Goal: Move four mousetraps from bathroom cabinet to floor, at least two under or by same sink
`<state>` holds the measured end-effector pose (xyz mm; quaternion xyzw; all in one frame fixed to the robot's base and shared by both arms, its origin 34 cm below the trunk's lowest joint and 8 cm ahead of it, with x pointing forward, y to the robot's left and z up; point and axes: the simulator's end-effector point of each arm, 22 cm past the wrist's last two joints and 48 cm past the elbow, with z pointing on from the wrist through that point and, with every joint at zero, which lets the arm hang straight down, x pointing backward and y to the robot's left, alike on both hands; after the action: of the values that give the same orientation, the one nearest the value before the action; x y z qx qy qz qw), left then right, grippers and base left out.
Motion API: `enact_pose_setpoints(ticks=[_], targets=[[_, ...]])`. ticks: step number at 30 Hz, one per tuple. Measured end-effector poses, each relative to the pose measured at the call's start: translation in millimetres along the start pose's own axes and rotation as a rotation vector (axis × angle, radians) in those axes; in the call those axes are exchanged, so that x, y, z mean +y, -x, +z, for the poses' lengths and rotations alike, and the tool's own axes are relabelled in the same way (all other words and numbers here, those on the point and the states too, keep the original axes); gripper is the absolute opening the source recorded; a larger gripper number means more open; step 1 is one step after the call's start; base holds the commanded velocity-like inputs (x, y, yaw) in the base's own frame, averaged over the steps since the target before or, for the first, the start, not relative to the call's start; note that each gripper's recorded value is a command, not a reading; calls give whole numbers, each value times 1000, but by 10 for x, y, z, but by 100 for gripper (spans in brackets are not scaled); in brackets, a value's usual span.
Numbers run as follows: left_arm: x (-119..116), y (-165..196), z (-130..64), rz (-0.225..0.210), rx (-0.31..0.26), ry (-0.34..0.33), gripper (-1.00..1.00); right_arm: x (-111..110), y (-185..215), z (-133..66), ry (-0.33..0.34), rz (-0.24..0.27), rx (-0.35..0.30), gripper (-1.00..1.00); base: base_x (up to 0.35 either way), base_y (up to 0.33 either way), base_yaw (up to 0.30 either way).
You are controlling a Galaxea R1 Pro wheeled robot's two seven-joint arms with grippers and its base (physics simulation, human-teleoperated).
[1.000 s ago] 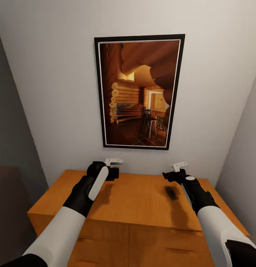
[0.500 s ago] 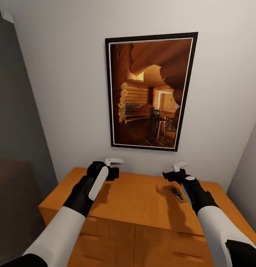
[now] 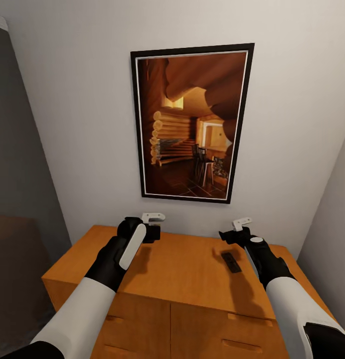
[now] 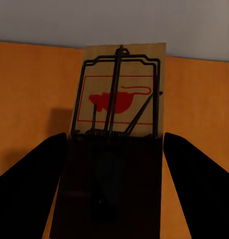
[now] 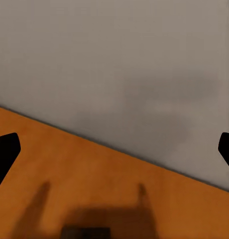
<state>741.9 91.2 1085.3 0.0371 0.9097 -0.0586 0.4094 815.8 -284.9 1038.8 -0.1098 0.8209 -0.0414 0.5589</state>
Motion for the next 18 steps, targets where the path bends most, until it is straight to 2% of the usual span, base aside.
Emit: enact_pose_setpoints(ticks=[18], targets=[[0,0,0,0,0,0,-100,3,11,-1,2,2,-6,100,0,-16,0]])
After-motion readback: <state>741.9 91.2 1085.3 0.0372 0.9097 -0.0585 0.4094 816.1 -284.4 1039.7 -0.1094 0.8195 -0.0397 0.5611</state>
